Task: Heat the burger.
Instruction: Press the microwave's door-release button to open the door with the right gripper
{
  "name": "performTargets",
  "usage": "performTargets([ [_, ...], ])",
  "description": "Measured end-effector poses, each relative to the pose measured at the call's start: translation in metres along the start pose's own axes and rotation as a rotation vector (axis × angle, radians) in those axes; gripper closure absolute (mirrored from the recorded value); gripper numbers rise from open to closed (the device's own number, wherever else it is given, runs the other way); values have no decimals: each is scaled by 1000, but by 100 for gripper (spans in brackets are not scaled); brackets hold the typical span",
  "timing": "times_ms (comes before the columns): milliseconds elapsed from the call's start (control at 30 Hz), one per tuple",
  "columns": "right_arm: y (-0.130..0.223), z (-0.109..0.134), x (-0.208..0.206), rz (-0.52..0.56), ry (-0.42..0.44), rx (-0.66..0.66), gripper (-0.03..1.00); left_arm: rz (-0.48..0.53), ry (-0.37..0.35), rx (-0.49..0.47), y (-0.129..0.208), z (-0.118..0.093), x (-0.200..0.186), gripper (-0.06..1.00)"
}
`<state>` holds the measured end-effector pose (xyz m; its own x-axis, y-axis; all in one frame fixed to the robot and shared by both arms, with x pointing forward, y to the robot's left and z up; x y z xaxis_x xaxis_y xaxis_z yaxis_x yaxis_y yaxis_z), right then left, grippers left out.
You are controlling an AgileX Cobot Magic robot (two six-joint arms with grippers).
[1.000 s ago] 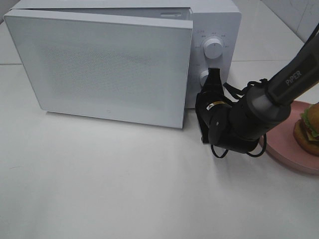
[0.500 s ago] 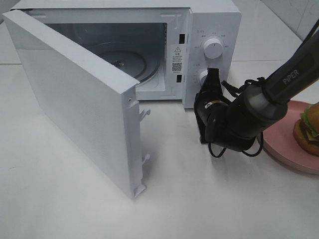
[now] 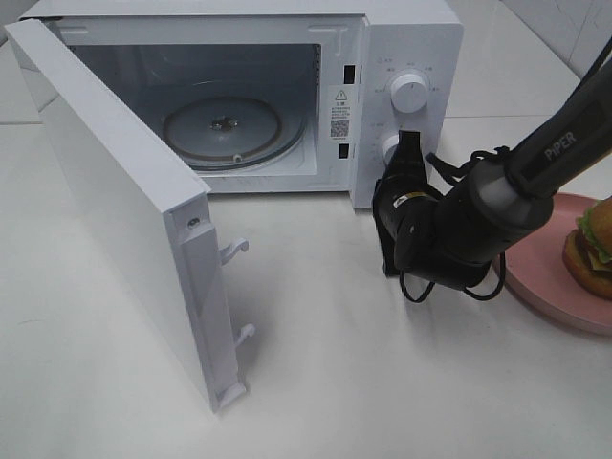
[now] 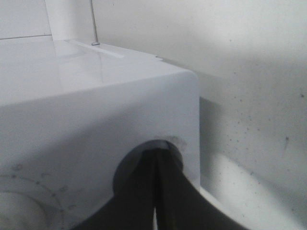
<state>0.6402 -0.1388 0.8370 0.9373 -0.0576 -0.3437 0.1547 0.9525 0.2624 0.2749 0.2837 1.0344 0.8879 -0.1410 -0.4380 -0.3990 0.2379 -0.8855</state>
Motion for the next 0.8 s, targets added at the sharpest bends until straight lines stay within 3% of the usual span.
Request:
performTargets([
  [500,-5,7,-13,48,16,-81,95,0,0,0,0,0,0,-2],
  [800,-7,14,-35,86,102,-141,95,0,0,0,0,0,0,-2],
])
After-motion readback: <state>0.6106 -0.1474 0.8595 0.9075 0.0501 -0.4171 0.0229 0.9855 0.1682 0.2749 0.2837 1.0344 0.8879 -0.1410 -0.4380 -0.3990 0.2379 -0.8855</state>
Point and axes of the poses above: a point on each arm's last joint axis where the gripper is mounted, x pointing out along that axis toward the gripper, z along the wrist's bending axis when the last joint is at zero, y = z × x, the point moved 5 cm from there along x, pointing out along that axis toward the gripper, and after that the axes turned 14 degrees about x, right-handed, at the moved point
